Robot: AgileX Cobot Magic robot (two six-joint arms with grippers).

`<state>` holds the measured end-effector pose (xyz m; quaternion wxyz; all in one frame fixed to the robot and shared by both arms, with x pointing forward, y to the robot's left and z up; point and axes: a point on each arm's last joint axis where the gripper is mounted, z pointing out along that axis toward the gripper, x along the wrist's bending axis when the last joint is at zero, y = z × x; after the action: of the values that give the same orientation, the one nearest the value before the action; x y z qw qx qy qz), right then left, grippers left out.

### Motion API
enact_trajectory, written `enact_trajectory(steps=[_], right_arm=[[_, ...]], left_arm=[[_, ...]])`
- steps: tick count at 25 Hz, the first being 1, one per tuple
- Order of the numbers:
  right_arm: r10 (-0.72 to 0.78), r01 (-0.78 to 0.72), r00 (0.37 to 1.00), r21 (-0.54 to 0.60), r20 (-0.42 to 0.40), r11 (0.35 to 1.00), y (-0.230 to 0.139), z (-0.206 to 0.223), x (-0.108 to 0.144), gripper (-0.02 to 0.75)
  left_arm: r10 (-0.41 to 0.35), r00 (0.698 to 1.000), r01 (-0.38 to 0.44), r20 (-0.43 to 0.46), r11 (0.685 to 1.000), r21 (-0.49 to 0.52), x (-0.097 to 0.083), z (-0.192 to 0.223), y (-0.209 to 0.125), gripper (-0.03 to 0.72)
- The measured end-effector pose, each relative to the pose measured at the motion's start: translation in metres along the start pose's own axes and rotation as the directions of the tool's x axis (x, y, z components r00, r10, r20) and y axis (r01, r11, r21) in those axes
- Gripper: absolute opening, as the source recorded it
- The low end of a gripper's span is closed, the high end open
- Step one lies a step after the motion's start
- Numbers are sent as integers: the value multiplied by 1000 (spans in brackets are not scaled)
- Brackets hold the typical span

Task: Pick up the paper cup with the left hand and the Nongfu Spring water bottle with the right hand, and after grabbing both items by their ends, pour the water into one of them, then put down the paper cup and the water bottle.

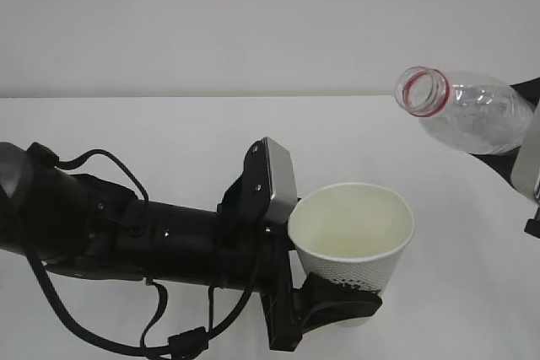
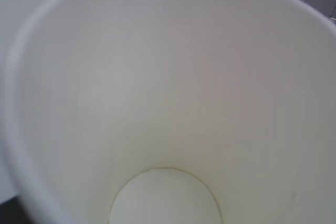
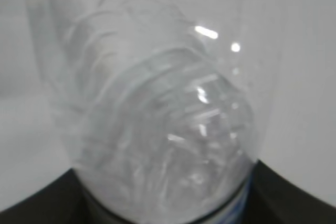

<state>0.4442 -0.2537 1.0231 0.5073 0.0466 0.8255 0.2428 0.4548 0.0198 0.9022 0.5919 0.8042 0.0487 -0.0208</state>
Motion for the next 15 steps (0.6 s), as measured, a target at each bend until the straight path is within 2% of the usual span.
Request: enact_trajectory(steps=[15], right_arm=[[-89, 90, 996, -5, 22, 996, 1, 0, -2, 427]], left_arm=[[-1, 1000, 1, 0, 1000, 0, 0, 0, 0, 546]])
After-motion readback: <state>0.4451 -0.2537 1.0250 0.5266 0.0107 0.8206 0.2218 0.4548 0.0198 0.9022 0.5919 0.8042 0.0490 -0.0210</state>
